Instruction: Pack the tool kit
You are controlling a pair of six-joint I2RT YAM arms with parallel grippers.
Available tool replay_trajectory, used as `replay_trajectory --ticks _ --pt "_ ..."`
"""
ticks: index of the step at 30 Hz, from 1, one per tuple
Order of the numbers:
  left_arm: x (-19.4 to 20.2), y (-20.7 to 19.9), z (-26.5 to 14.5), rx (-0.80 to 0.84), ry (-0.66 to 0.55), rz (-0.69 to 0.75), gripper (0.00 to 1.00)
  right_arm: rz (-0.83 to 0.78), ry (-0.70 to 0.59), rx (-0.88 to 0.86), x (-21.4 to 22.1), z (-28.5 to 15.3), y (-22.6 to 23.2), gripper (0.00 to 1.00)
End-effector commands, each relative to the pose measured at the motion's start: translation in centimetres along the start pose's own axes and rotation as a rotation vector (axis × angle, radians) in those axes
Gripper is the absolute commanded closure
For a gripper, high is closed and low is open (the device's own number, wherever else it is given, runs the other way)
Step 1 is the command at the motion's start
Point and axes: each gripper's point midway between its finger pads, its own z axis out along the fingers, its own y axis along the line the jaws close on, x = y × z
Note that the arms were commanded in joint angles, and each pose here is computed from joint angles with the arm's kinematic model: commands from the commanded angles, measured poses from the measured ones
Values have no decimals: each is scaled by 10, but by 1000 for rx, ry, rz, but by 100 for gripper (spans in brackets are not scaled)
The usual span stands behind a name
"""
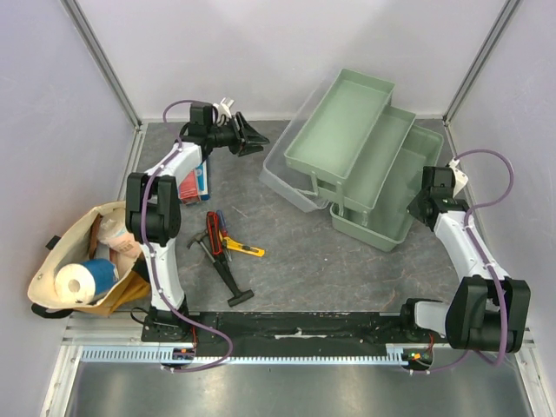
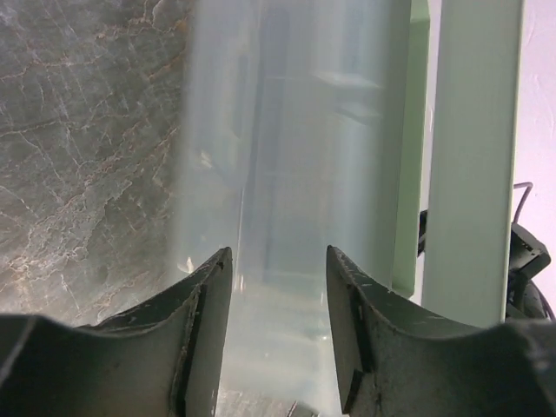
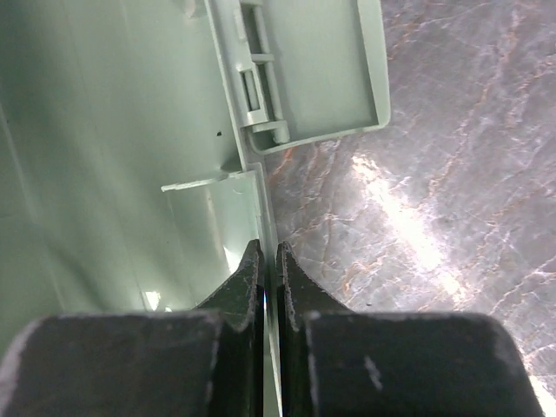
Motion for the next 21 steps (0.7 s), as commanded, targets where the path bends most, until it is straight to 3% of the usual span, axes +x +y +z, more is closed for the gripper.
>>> replay_trajectory --ticks 1,13,21 --pt "17 8 16 35 49 53 46 102 -119 69 -31 -4 -16 93" --pt "33 31 35 -4 76 66 48 40 -93 -65 -28 11 0 89" --pt "55 43 48 -76 134 177 46 20 -110 -162 -44 14 20 84"
